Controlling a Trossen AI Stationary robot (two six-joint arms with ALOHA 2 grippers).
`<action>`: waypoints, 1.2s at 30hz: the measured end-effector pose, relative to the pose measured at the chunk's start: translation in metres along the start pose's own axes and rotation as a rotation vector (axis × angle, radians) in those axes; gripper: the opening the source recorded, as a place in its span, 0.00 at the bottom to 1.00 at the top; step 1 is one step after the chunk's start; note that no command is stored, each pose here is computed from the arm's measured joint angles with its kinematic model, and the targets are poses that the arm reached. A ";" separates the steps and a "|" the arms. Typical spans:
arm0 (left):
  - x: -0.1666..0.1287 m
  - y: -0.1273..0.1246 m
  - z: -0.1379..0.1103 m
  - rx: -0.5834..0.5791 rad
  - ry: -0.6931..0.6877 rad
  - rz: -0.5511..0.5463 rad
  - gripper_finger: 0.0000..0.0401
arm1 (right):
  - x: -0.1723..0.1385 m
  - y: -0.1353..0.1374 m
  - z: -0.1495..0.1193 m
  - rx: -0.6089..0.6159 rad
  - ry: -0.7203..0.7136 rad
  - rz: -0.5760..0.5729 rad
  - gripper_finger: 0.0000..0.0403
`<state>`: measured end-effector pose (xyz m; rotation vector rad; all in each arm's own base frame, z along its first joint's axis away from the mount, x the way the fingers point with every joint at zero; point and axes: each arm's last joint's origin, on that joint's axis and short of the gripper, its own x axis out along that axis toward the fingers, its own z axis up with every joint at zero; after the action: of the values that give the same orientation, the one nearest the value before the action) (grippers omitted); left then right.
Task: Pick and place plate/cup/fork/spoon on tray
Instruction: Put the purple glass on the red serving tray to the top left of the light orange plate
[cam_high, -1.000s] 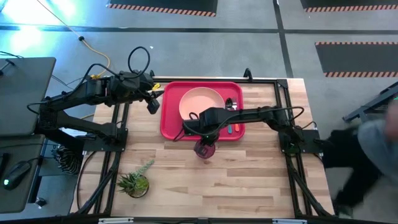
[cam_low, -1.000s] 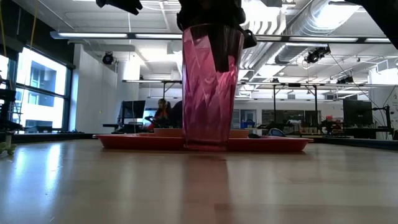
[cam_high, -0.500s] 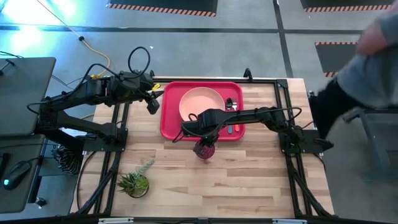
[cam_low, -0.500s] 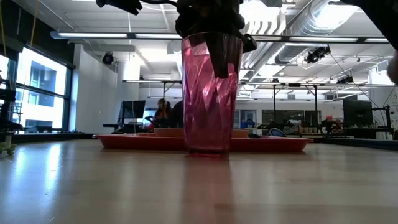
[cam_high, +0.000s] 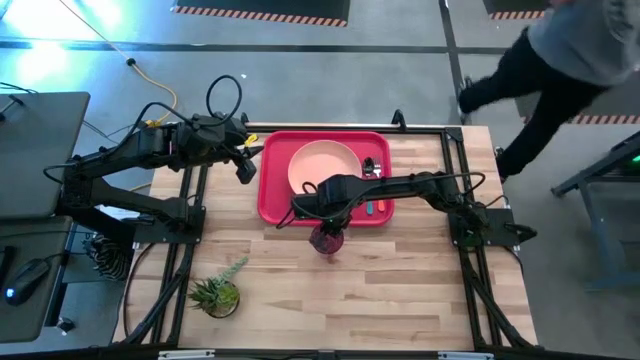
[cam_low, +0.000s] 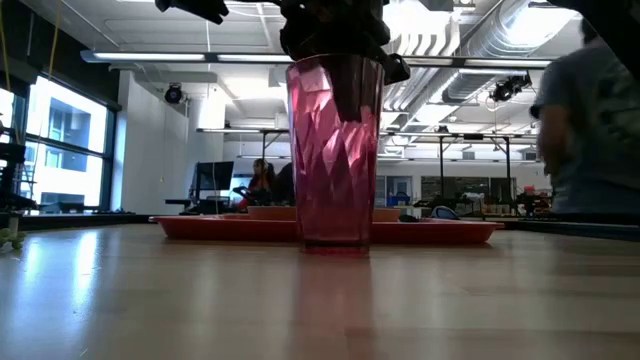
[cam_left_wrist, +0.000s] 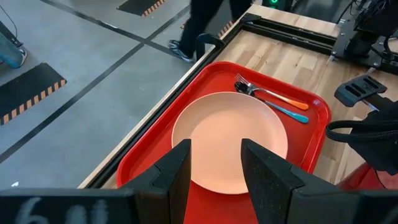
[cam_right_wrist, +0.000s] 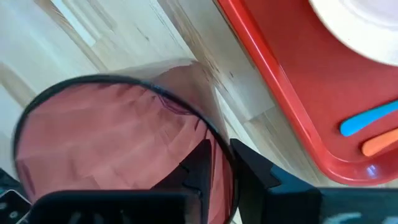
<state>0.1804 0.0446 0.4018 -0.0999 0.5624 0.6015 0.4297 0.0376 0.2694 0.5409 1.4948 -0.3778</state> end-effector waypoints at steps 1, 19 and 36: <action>0.000 0.000 0.000 0.000 0.000 0.000 0.33 | -0.001 0.000 0.000 -0.001 -0.007 0.003 0.13; 0.000 0.000 0.000 0.001 0.000 0.000 0.33 | -0.033 -0.005 0.004 0.038 -0.090 -0.001 0.17; 0.000 0.000 0.000 0.029 0.000 0.000 0.33 | -0.079 -0.016 -0.012 0.086 -0.197 0.027 0.17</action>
<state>0.1804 0.0446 0.4018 -0.0724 0.5708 0.5936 0.4062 0.0240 0.3465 0.5746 1.2852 -0.4629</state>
